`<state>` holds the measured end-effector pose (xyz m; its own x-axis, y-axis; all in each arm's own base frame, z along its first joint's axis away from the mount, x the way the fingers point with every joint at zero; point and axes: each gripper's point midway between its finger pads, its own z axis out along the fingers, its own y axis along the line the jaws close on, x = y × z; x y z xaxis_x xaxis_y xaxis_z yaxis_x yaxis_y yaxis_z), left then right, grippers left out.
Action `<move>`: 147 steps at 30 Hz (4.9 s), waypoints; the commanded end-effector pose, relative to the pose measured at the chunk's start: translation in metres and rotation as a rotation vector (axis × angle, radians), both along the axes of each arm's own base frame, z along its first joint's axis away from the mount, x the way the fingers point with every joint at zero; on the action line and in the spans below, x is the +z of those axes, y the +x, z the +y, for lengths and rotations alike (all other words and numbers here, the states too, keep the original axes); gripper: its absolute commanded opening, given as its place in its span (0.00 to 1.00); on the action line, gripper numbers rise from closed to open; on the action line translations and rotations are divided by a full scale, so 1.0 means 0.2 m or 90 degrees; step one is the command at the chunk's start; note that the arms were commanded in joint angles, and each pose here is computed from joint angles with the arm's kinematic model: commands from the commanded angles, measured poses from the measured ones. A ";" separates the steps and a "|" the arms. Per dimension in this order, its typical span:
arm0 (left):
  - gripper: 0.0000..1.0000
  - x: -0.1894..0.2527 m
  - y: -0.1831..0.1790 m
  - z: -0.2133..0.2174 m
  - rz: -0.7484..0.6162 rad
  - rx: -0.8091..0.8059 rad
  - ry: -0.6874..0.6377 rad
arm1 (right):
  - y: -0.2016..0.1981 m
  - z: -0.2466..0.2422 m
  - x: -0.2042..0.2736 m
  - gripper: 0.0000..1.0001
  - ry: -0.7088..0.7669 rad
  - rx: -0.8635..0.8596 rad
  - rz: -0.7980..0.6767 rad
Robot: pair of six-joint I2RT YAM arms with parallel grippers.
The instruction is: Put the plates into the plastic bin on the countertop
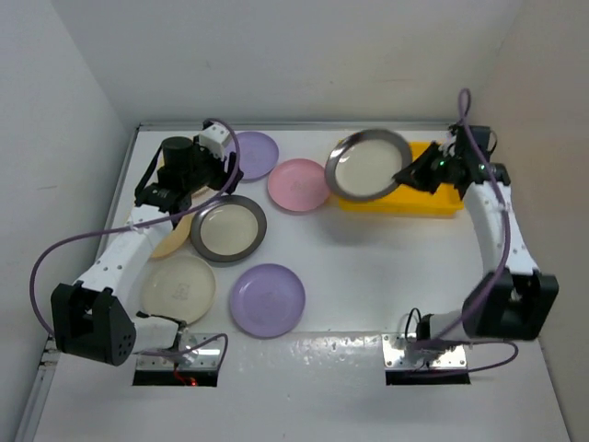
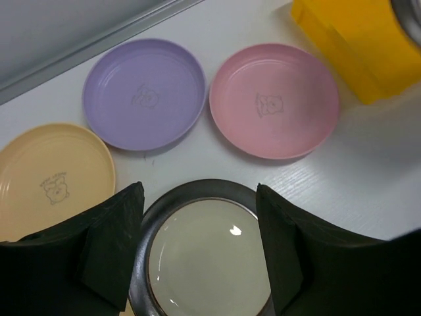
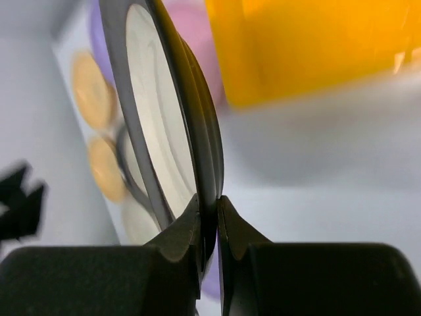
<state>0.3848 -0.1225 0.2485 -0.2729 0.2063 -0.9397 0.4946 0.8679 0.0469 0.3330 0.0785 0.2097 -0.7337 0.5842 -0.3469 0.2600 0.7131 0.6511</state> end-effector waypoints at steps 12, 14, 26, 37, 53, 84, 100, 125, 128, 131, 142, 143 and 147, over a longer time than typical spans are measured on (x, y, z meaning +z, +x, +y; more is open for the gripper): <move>0.79 -0.52 0.07 0.41 0.391 0.085 0.034 | 0.81 -0.62 -0.37 0.00 -0.007 -0.072 -0.022; 0.81 -0.59 0.08 0.45 0.400 0.085 0.053 | 0.84 -0.63 -0.41 0.00 -0.009 -0.069 -0.020; 0.86 -0.99 0.16 0.59 0.474 0.026 0.136 | 0.63 -0.81 -0.73 1.00 -0.164 -0.062 0.177; 0.18 -1.14 0.05 0.49 0.525 -0.104 0.110 | 0.64 -0.42 -0.27 1.00 -0.291 0.097 0.007; 0.00 -0.09 -0.01 0.19 0.261 -0.266 0.195 | 0.33 1.45 -0.10 0.99 -0.128 0.598 -0.298; 0.19 0.24 0.01 -0.03 0.164 -0.268 0.086 | 0.35 1.46 -0.06 0.00 -0.020 0.459 -0.283; 1.00 0.16 0.55 0.60 0.197 0.151 0.035 | 0.73 -0.39 -0.34 0.00 0.085 -0.164 0.011; 1.00 -0.05 0.46 0.63 0.252 0.113 0.027 | 0.64 -0.71 -0.73 1.00 -0.452 -0.074 0.266; 1.00 -0.05 0.45 0.63 0.252 0.118 0.031 | 0.63 -0.74 -0.63 1.00 -0.509 -0.076 0.259; 1.00 -0.02 0.42 0.62 0.243 0.113 0.041 | 0.54 -0.69 -0.53 1.00 -0.529 -0.087 0.255; 0.97 -0.10 0.11 0.78 0.254 0.201 0.078 | -0.30 1.11 -0.76 0.83 -0.187 0.632 0.037; 0.97 -0.17 0.05 0.82 0.283 0.223 0.075 | -0.35 1.17 -0.78 0.83 -0.195 0.638 0.039; 0.97 -0.17 -0.10 0.87 0.271 0.241 0.076 | -0.41 1.25 -0.97 0.66 -0.296 0.622 0.035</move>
<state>0.3758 0.0368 0.1987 -0.7357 0.1313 -0.6645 0.1954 0.9805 -0.0225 0.2372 0.3253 0.0208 -0.8245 -0.4894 -0.2840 -0.5630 0.7599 0.3249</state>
